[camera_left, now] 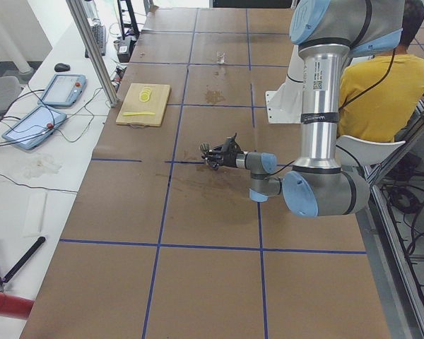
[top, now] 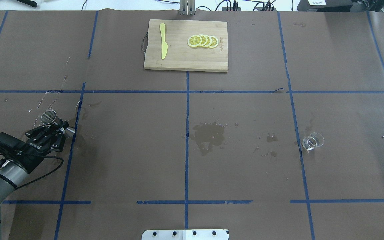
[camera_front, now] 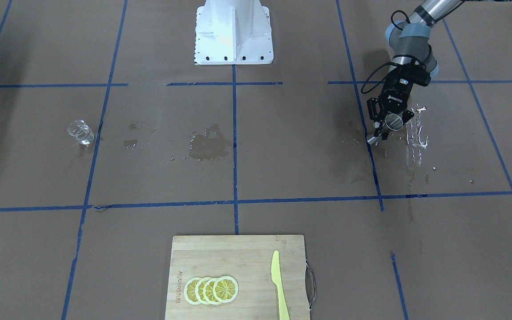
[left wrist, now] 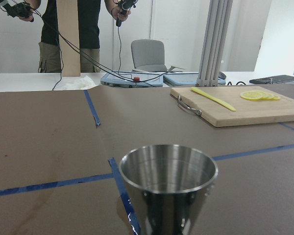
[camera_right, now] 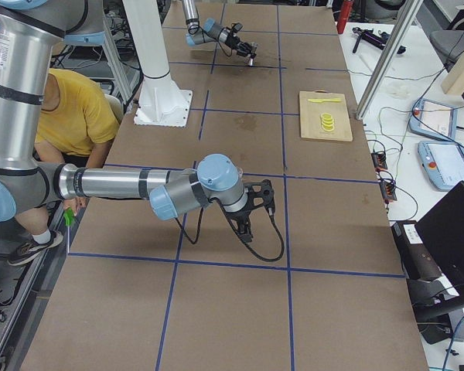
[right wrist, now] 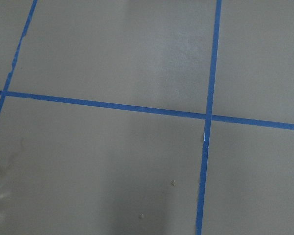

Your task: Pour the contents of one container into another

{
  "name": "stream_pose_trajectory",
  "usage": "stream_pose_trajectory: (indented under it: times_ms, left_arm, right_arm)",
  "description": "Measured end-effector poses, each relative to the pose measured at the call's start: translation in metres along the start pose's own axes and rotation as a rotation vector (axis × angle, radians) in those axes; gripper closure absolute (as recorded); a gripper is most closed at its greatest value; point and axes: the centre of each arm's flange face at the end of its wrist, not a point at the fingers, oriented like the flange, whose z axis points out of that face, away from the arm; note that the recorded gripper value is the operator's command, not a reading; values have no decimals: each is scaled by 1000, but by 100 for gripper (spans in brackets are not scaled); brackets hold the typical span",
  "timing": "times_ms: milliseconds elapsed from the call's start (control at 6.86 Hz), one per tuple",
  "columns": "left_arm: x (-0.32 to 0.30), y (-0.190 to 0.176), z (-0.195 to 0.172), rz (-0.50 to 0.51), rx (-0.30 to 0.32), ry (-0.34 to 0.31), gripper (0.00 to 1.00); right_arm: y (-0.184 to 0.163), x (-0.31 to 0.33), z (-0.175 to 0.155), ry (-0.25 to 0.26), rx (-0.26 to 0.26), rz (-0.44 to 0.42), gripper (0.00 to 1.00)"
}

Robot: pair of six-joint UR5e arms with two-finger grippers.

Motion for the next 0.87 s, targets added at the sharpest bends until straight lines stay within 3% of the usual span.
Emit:
stream_pose_trajectory:
  times_ms: [292,437,729,875]
  left_arm:
    - [-3,-19,2,214,50,67,100]
    - [8,-27,6,259,64,126,100]
    - [26,-46,16,296,52,281,100]
    - [26,-63,26,354,34,391,100]
  right_arm:
    - [0,-1,0,0,1,12,0]
    - [-1,-1,-1,0,1,16,0]
    - [-1,-1,0,0,2,27,0]
    - [-1,-1,0,0,1,33,0]
